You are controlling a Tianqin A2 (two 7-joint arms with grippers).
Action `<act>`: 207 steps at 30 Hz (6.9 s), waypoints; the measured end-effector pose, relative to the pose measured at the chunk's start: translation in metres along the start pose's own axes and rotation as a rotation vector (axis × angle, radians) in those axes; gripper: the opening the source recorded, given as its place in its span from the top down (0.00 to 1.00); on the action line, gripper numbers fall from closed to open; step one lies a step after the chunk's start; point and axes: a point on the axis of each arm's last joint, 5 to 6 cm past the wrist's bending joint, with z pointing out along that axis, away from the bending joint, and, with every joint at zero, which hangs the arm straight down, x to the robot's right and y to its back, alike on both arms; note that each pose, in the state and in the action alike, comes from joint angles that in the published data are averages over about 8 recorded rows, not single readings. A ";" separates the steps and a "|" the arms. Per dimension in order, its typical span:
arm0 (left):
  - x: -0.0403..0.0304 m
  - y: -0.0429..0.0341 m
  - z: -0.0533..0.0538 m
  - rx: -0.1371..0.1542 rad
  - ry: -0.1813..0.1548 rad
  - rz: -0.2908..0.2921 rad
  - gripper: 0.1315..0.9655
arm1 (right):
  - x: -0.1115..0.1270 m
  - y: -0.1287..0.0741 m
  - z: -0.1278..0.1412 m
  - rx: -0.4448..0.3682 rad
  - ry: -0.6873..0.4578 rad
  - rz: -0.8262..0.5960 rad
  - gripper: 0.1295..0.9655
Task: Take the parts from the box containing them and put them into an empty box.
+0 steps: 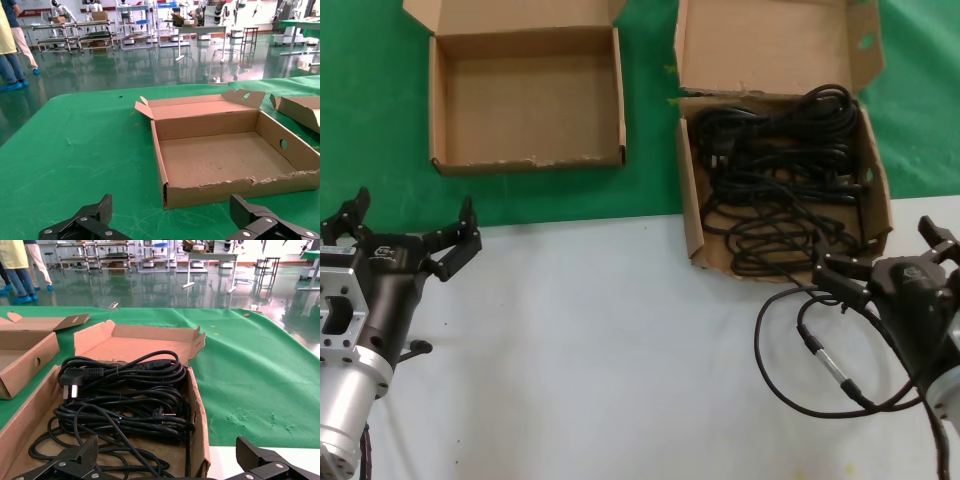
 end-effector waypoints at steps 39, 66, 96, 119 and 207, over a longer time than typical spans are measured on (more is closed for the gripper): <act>0.0000 0.0000 0.000 0.000 0.000 0.000 0.90 | 0.062 -0.131 0.044 0.184 -0.477 -0.962 0.00; 0.0000 0.0000 0.000 0.000 0.000 0.000 0.98 | 0.042 -0.197 0.155 0.211 -0.644 -1.627 0.00; 0.0000 0.0000 0.000 0.000 0.000 0.000 0.98 | 0.030 -0.193 0.184 0.144 -0.643 -1.666 0.26; 0.0000 0.0000 0.000 0.000 0.000 0.000 0.98 | 0.032 -0.189 0.193 0.088 -0.638 -1.666 0.76; 0.0000 0.0000 0.000 0.000 0.000 0.000 0.98 | -0.110 -0.229 0.178 0.517 -0.408 -1.090 0.55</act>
